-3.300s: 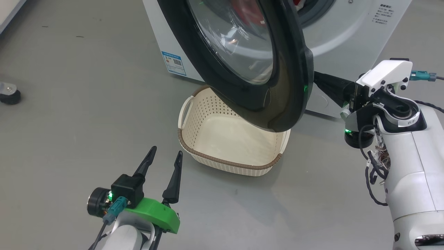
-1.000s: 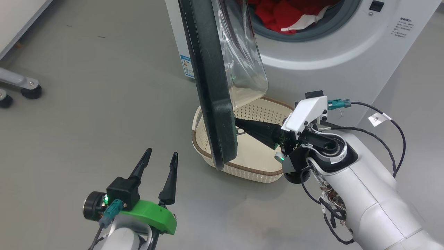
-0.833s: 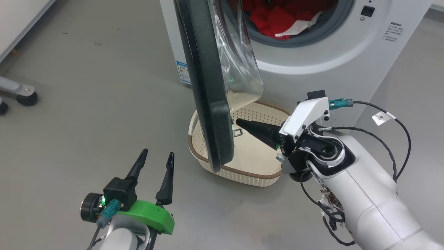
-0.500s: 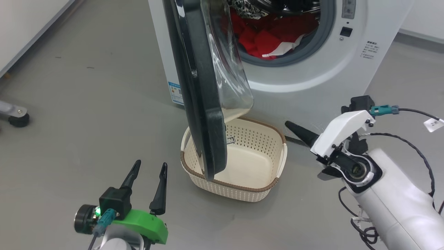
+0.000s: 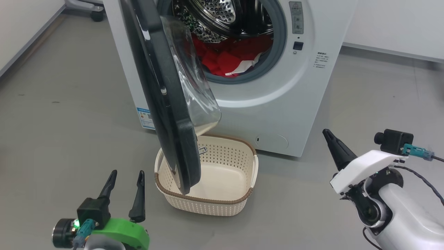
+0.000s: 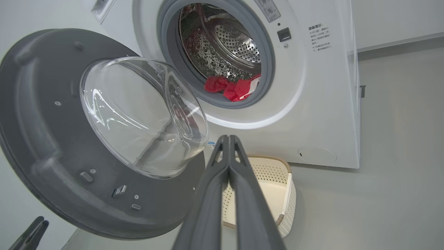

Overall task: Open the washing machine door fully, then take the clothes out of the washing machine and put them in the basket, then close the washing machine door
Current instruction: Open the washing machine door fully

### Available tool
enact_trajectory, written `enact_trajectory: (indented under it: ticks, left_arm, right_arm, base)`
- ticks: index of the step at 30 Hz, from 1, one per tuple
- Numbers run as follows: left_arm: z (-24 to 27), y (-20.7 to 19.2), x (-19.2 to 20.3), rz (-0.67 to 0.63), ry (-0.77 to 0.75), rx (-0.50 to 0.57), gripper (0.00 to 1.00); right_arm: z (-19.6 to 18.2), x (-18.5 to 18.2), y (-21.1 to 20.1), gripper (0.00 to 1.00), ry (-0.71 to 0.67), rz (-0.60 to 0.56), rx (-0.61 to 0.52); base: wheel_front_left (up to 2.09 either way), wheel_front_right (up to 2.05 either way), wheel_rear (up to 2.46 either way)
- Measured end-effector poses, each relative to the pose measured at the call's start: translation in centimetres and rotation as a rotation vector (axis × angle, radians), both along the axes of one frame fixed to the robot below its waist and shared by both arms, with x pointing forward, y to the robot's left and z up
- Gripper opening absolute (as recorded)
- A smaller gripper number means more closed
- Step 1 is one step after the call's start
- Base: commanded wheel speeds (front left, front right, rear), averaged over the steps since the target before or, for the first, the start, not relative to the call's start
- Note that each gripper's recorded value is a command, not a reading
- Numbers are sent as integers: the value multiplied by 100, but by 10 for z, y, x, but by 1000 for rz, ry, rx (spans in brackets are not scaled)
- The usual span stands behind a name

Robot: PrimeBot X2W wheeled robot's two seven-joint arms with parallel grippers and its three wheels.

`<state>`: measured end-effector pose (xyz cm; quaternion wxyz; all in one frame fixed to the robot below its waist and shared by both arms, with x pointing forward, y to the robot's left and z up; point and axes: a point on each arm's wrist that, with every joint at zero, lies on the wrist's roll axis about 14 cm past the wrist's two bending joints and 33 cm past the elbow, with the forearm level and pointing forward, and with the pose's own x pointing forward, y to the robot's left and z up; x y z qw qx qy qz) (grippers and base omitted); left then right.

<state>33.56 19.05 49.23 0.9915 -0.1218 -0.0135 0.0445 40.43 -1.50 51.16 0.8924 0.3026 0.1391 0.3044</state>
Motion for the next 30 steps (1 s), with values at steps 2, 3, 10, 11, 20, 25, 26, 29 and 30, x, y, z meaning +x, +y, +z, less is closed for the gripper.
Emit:
enact_trajectory:
  ticks: [2,3,10,11,20,25,26,29,30]
  left_arm:
    - [3,-1,2,-5,-8,0,100]
    - [3,-1,2,-5,-8,0,100]
    - [5,-10,10,-32,-17,-3,100]
    - [5,-12,11,-39,-17,-3,100]
    - [5,-17,21,-54,-16,-5,100]
    - [3,-19,22,-61,-10,-6,100]
    - [3,-19,23,-62,-10,-6,100]
    - [2,-20,23,-65,-6,-5,100]
    - [2,-21,24,-66,-6,-3,100]
  right_arm:
    - [2,-1,-17,0,-67,-36,-47]
    - [2,-1,-17,0,-67,-36,-47]
    - [-3,-12,-75,0,-189,-200,-183]
    - [-7,-14,-80,0,-182,-215,-201]
    - [-24,-27,-122,0,-147,-364,-299]
    - [-28,-34,-132,0,-144,-402,-327]
    - [-25,-35,-134,21,-164,-406,-345]
    - [-14,-32,-141,100,-191,-449,-335]
    - [-13,-33,-142,100,-195,-455,-330]
  base:
    - [0,0,0]
    - [0,0,0]
    - [0,0,0]
    - [0,0,0]
    - [0,0,0]
    - [0,0,0]
    - [0,0,0]
    - [0,0,0]
    - [0,0,0]
